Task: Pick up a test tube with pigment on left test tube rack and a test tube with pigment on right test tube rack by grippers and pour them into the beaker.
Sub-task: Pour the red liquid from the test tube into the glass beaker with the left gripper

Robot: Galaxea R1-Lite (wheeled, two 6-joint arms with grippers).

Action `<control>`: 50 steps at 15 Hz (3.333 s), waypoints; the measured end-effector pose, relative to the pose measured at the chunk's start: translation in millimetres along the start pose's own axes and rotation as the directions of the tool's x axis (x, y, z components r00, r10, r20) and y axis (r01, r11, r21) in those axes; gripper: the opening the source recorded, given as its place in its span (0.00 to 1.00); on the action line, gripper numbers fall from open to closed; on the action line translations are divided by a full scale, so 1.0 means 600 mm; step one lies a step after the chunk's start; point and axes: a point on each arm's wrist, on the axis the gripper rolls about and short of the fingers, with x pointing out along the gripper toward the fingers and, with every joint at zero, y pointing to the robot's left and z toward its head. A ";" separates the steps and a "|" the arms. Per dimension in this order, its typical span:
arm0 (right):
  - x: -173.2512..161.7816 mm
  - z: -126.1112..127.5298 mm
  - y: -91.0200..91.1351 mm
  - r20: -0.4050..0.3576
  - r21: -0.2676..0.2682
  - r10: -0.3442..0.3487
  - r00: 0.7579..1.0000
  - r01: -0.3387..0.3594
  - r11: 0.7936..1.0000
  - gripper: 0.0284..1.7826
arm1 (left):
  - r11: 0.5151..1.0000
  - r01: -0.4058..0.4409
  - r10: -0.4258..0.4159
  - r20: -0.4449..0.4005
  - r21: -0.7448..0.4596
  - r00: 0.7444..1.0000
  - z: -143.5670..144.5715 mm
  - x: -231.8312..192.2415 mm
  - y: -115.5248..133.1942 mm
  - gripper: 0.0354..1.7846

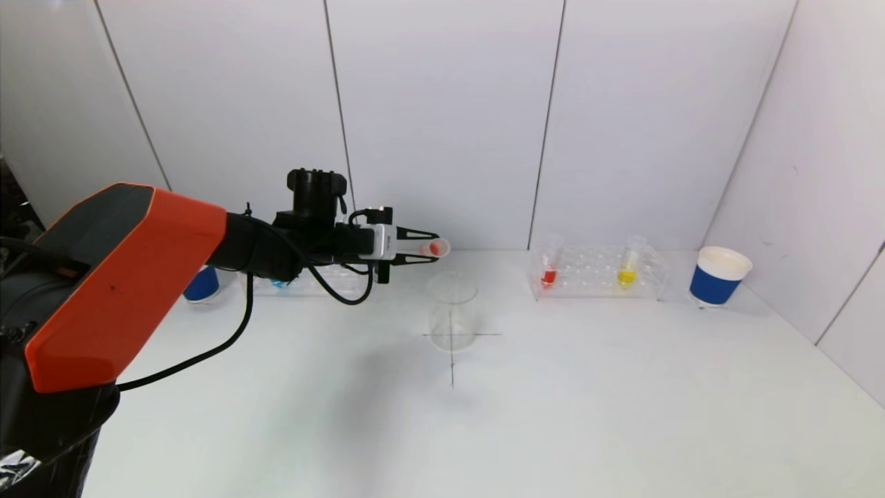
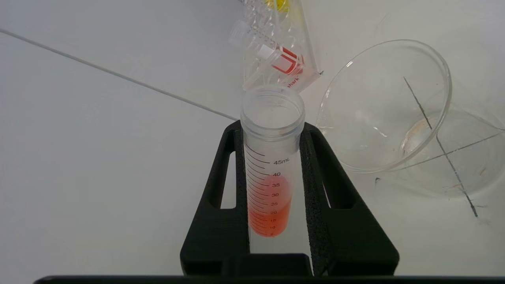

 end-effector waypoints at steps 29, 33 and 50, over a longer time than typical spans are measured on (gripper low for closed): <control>0.000 0.000 0.000 0.000 -0.001 0.000 1.000 0.000 1.000 0.99 | 0.880 0.011 0.046 -0.109 0.475 0.993 -0.006 0.027 -0.028 0.22; 0.000 0.000 0.000 0.000 0.000 0.000 1.000 0.000 1.000 0.99 | 0.858 0.016 0.058 -0.127 0.514 0.990 0.003 0.026 -0.023 0.22; 0.000 0.000 0.000 0.000 0.000 0.000 1.000 0.000 1.000 0.99 | 0.789 0.033 0.072 -0.146 0.614 0.987 0.018 0.028 -0.023 0.22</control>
